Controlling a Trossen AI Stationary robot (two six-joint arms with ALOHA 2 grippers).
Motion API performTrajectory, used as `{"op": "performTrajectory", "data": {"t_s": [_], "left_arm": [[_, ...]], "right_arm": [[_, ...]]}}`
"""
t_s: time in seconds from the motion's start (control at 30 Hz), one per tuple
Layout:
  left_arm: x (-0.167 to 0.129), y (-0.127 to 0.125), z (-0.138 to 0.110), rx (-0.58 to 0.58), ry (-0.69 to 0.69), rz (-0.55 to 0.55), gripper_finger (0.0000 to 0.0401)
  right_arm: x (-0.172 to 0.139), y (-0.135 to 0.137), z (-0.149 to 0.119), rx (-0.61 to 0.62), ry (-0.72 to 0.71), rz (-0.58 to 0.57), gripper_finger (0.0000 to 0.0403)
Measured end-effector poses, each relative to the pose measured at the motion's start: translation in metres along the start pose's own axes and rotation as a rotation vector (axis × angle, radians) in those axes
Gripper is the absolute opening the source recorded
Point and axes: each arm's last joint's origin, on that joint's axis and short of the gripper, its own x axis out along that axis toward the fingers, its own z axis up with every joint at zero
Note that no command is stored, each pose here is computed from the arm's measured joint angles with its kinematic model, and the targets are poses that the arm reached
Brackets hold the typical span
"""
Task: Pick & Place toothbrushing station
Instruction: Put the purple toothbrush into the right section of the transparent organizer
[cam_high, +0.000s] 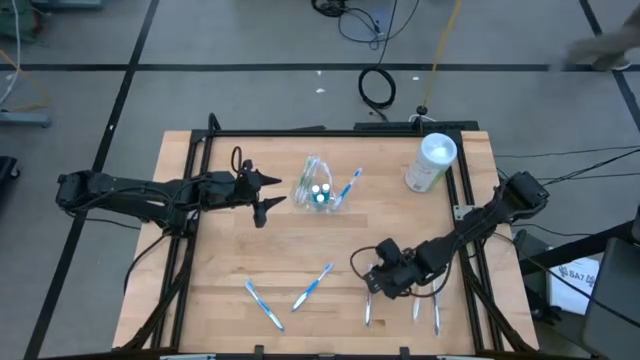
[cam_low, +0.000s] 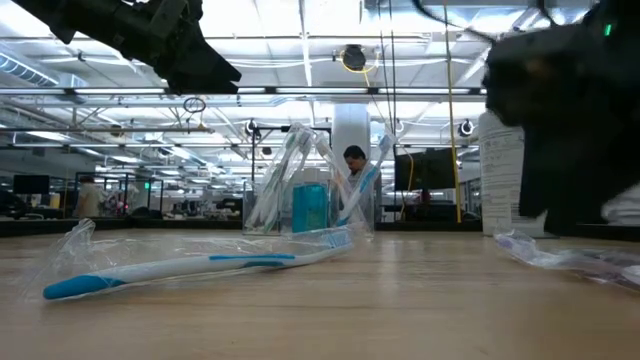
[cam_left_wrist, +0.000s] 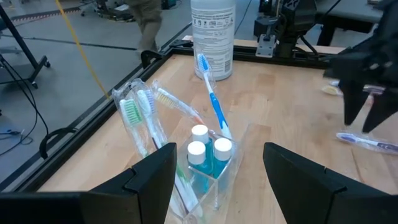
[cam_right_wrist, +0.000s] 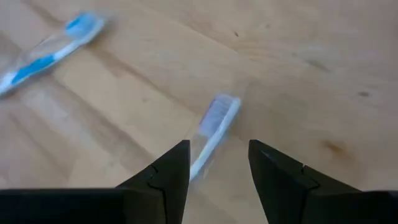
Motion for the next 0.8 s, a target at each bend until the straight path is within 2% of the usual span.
{"op": "performTrajectory", "data": {"t_s": [0.17, 0.27, 0.43, 0.8], "left_arm": [[0.000, 0.000, 0.000, -0.012, 0.000, 0.000, 0.0248], [0.000, 0.000, 0.000, -0.012, 0.000, 0.000, 0.0248], [0.000, 0.000, 0.000, -0.013, 0.000, 0.000, 0.0248], [0.000, 0.000, 0.000, -0.007, 0.000, 0.000, 0.0248]], "right_arm": [[0.021, -0.022, 0.003, 0.079, -0.015, 0.128, 0.0155], [0.027, -0.027, 0.007, 0.076, -0.032, 0.188, 0.0155], [0.030, -0.031, 0.013, 0.020, -0.047, 0.170, 0.0141], [0.033, -0.034, 0.021, -0.025, -0.060, 0.146, 0.0051]]}}
